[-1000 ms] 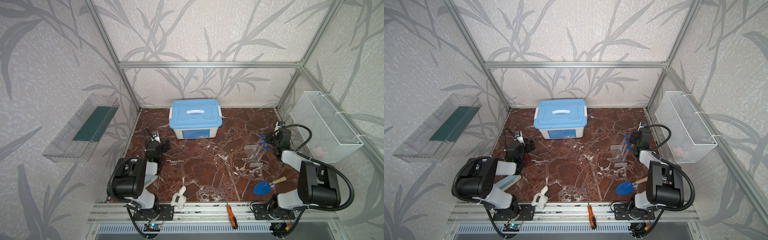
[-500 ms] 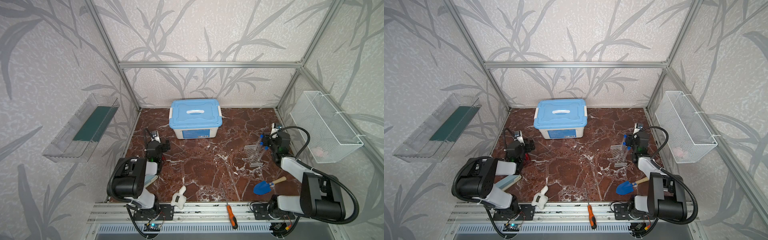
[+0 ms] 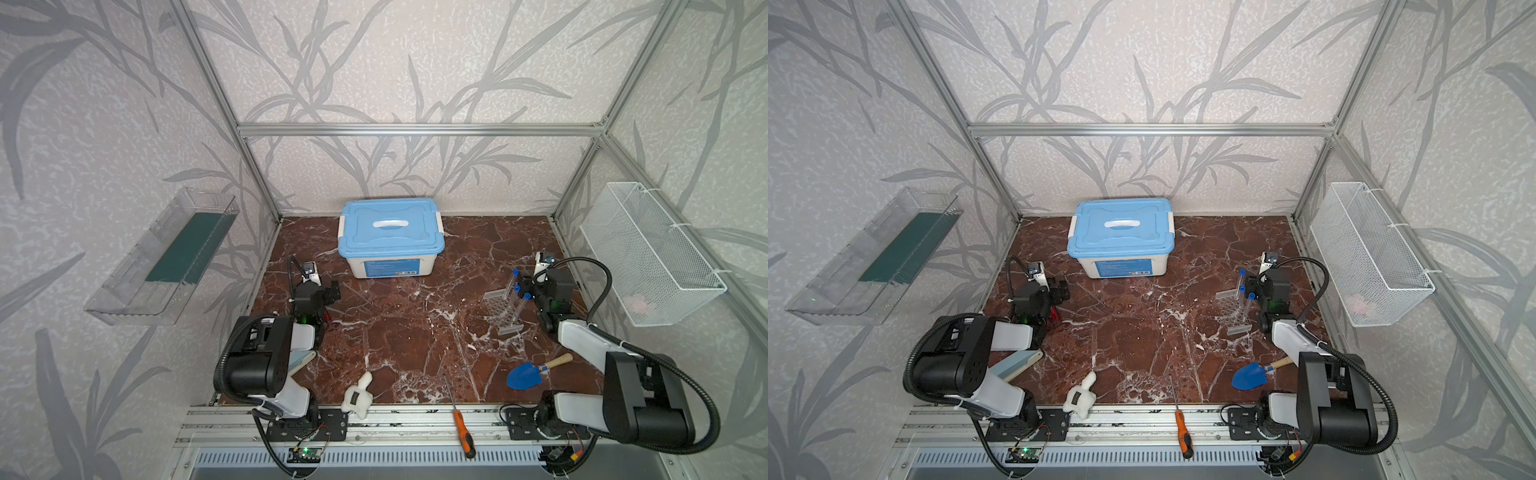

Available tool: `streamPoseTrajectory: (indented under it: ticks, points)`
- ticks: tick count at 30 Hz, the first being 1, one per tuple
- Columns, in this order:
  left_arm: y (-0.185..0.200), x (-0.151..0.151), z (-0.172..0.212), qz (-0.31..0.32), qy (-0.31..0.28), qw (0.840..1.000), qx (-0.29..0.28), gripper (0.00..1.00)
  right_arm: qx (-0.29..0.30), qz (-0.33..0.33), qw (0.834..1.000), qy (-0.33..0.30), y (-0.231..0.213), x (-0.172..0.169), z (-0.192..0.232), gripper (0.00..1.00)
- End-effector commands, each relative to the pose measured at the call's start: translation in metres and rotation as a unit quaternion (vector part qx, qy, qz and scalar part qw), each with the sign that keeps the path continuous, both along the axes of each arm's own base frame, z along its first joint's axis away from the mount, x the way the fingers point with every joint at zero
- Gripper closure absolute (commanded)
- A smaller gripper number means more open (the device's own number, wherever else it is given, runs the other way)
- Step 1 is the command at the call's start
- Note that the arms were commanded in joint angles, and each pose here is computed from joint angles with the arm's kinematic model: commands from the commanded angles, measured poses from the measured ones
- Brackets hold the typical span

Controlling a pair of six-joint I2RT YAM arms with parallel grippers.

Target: Organize the chemistry lab equipment

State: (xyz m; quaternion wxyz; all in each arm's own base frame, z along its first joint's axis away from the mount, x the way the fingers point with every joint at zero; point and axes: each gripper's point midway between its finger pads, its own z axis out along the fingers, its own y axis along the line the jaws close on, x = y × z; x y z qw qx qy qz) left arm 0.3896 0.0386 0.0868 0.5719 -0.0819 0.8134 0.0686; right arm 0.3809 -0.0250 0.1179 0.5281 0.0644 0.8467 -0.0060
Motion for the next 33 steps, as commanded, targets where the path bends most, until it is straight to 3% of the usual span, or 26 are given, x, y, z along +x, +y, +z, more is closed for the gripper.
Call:
streamPoseTrajectory:
  ticks: [1, 12, 21, 26, 33]
  points:
    - [0.001, 0.006, 0.008, -0.004, -0.008, 1.000, 0.007, 0.01, 0.003, 0.007, 1.000, -0.022, 0.006, 0.004, 0.002, 0.40]
    - [0.000, 0.006, 0.008, -0.005, -0.008, 1.000, 0.007, 0.01, -0.011, 0.033, 0.998, -0.053, 0.019, 0.009, -0.010, 0.36]
    - [-0.005, 0.006, 0.008, -0.021, -0.009, 1.000, 0.006, 0.01, -0.067, 0.054, 0.993, -0.083, 0.041, 0.012, -0.023, 0.19]
    - [-0.006, 0.007, 0.008, -0.029, -0.011, 1.000, 0.002, 0.01, -0.070, 0.067, 0.994, -0.046, 0.046, 0.015, -0.027, 0.01]
    - [0.006, 0.004, 0.009, 0.011, -0.012, 1.000, 0.007, 0.01, -0.071, 0.067, 0.994, -0.045, 0.046, 0.015, -0.027, 0.01]
